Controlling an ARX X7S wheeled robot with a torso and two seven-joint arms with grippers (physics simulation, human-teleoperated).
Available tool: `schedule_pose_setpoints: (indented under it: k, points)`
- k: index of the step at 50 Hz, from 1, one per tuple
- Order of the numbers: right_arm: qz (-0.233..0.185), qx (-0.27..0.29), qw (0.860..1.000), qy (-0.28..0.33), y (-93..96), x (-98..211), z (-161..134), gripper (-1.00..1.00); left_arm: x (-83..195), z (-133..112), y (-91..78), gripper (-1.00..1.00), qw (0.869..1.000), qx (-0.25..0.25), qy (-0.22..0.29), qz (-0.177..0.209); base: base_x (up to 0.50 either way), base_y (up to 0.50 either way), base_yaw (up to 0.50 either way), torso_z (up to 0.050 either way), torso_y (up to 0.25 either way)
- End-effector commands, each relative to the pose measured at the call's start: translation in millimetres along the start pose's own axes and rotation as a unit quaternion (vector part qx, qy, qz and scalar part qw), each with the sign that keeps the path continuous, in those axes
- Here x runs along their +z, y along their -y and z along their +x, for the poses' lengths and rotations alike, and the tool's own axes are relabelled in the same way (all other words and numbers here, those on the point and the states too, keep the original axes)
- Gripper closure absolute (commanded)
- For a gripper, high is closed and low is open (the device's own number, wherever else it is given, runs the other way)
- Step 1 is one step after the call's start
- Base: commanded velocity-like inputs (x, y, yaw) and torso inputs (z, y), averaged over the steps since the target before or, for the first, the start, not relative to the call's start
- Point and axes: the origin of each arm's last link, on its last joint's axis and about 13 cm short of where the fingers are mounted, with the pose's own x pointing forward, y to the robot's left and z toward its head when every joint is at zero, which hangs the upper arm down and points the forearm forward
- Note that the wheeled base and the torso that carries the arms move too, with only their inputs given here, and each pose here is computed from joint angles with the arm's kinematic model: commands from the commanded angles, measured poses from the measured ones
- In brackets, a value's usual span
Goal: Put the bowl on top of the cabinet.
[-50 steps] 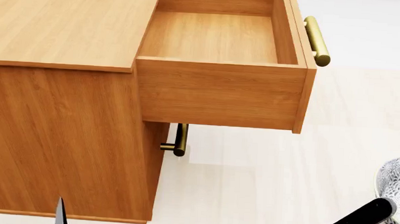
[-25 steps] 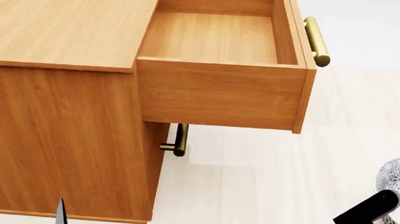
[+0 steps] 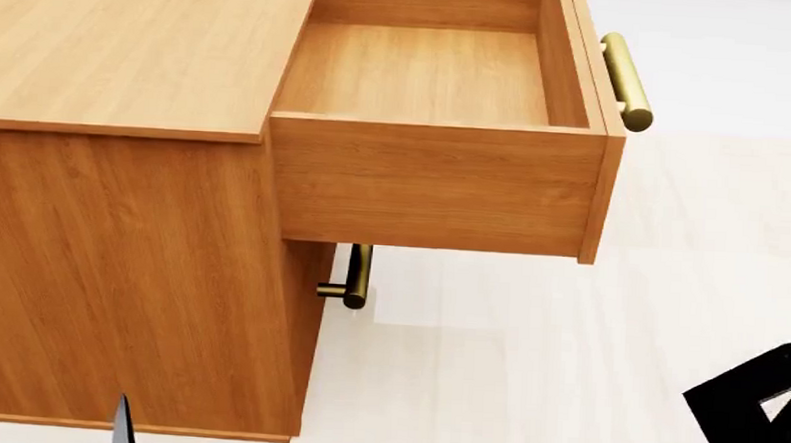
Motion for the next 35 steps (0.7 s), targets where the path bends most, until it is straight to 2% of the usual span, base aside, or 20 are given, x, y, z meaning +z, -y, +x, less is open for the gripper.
schedule_pose_setpoints:
  k: [1, 8, 9, 10, 12, 16, 18, 27, 35]
  points:
    - [0.053, -0.118, 0.991, 0.031, 58.2, 42, 13, 1.00, 1, 1, -1.7, -1.00, 1.000, 0.004, 0.011, -0.007, 0.00, 0.00, 0.00, 0.000, 0.000]
    - [0.085, -0.197, 0.969, 0.121, 131.8, 113, 13, 1.00, 1, 1, -2.0, -1.00, 1.000, 0.005, 0.011, -0.007, 0.00, 0.00, 0.00, 0.000, 0.000]
    - [0.086, -0.200, 0.968, 0.125, 133.8, 116, 13, 1.00, 1, 1, -2.0, -1.00, 1.000, 0.005, 0.011, -0.008, 0.00, 0.00, 0.00, 0.000, 0.000]
    - [0.087, -0.216, 0.960, 0.157, 146.9, 133, 12, 1.00, 1, 1, -2.2, -1.00, 1.000, 0.005, 0.011, -0.008, 0.00, 0.00, 0.00, 0.000, 0.000]
    - [0.095, -0.224, 0.952, 0.184, 161.3, 153, 7, 1.00, 1, 1, -2.3, -1.00, 1.000, 0.005, 0.011, -0.008, 0.00, 0.00, 0.00, 0.000, 0.000]
    - [0.107, -0.233, 0.938, 0.235, 180.3, 187, -3, 1.00, 1, 1, -2.5, -1.00, 1.000, 0.006, 0.010, -0.009, 0.00, 0.00, 0.00, 0.000, 0.000]
    - [0.123, -0.232, 0.933, 0.245, 185.9, 199, -5, 1.00, 1, 1, -2.5, -1.00, 1.000, 0.006, 0.008, -0.010, 0.00, 0.00, 0.00, 0.000, 0.000]
    - [0.120, -0.216, 0.915, 0.320, 183.5, 254, -5, 1.00, 0, 2, -3.5, -1.00, 1.000, 0.008, 0.007, -0.011, 0.00, 0.00, 0.00, 0.000, 0.000]
    - [0.119, -0.154, 0.900, 0.390, 181.9, 291, -31, 1.00, 2, 2, -4.2, -1.00, 1.000, 0.010, 0.007, -0.011, 0.00, 0.00, 0.00, 0.000, 0.000]
